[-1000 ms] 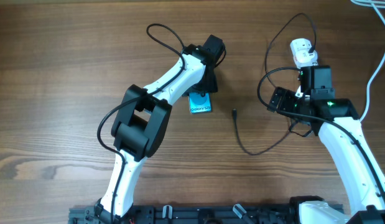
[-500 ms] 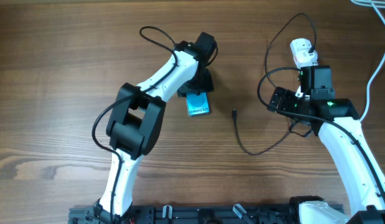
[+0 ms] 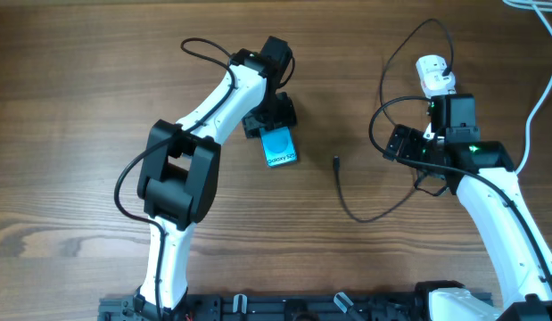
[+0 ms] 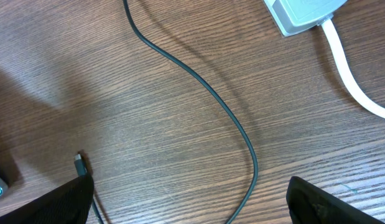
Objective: Plug charger to phone and switch on socket
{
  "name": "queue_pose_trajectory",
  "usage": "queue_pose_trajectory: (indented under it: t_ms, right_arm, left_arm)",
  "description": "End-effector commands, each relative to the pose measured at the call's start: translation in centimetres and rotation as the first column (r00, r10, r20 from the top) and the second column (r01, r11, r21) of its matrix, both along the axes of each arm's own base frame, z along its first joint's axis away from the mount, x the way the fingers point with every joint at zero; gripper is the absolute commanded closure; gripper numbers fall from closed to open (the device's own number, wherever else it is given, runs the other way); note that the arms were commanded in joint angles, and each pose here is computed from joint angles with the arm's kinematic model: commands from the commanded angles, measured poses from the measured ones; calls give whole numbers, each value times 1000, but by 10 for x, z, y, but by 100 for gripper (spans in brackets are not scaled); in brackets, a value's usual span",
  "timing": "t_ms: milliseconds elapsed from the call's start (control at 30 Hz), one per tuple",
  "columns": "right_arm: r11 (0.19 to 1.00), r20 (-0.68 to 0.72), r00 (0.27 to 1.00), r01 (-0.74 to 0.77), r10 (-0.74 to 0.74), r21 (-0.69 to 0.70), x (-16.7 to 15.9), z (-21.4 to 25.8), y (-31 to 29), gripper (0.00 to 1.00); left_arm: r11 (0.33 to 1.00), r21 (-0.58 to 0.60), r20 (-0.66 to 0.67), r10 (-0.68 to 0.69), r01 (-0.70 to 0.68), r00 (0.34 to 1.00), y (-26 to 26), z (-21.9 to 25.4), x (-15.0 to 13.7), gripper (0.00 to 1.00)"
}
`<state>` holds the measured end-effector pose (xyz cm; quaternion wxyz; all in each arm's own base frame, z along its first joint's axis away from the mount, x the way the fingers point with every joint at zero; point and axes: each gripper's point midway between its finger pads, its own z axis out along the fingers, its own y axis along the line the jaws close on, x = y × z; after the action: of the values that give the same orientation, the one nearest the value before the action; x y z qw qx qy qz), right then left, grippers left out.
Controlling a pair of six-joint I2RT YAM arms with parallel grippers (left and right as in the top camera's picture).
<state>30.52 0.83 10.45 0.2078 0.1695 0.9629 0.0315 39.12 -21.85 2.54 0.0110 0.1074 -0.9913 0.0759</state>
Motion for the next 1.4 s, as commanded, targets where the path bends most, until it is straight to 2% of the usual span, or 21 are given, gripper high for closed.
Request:
queue_pose_trajectory:
  t_ms: [0, 333, 500, 767, 800, 867, 1000, 1167, 1367]
  right_arm:
    - [1000, 12, 1000, 22, -22, -11, 4, 3, -4, 0]
    - [1000, 12, 1000, 21, -21, -11, 4, 3, -4, 0]
    - [1000, 12, 1000, 21, -21, -11, 4, 3, -4, 0]
    - [1000, 12, 1000, 21, -21, -11, 4, 3, -4, 0]
    - [1000, 12, 1000, 22, -22, -11, 4, 3, -4, 0]
    - [1000, 12, 1000, 21, -21, -11, 4, 3, -4, 0]
    - [1000, 12, 1000, 21, -21, -11, 4, 3, -4, 1]
    - [1000, 12, 1000, 21, -21, -11, 4, 3, -4, 0]
    - [1000, 12, 1000, 21, -21, -11, 4, 3, -4, 0]
  left_arm:
    - [1000, -26, 42, -8, 9, 999, -5, 18, 2, 28]
    - [991, 114, 113, -82, 69, 990, -20, 1, 0, 28]
    - [989, 137, 78, -66, 55, 995, -19, -21, -3, 28]
    - [989, 139, 96, -65, 52, 993, -20, -27, 1, 27]
    - [988, 143, 88, -69, 56, 994, -19, -30, -2, 25]
    - [986, 151, 76, -79, 67, 994, -20, -35, -8, 15]
    - [983, 165, 76, -93, 80, 993, -23, -44, -15, 12]
    - [979, 201, 73, -47, 31, 996, -15, -48, -19, 8]
    - [979, 201, 58, -50, 38, 997, -14, -44, -23, 8]
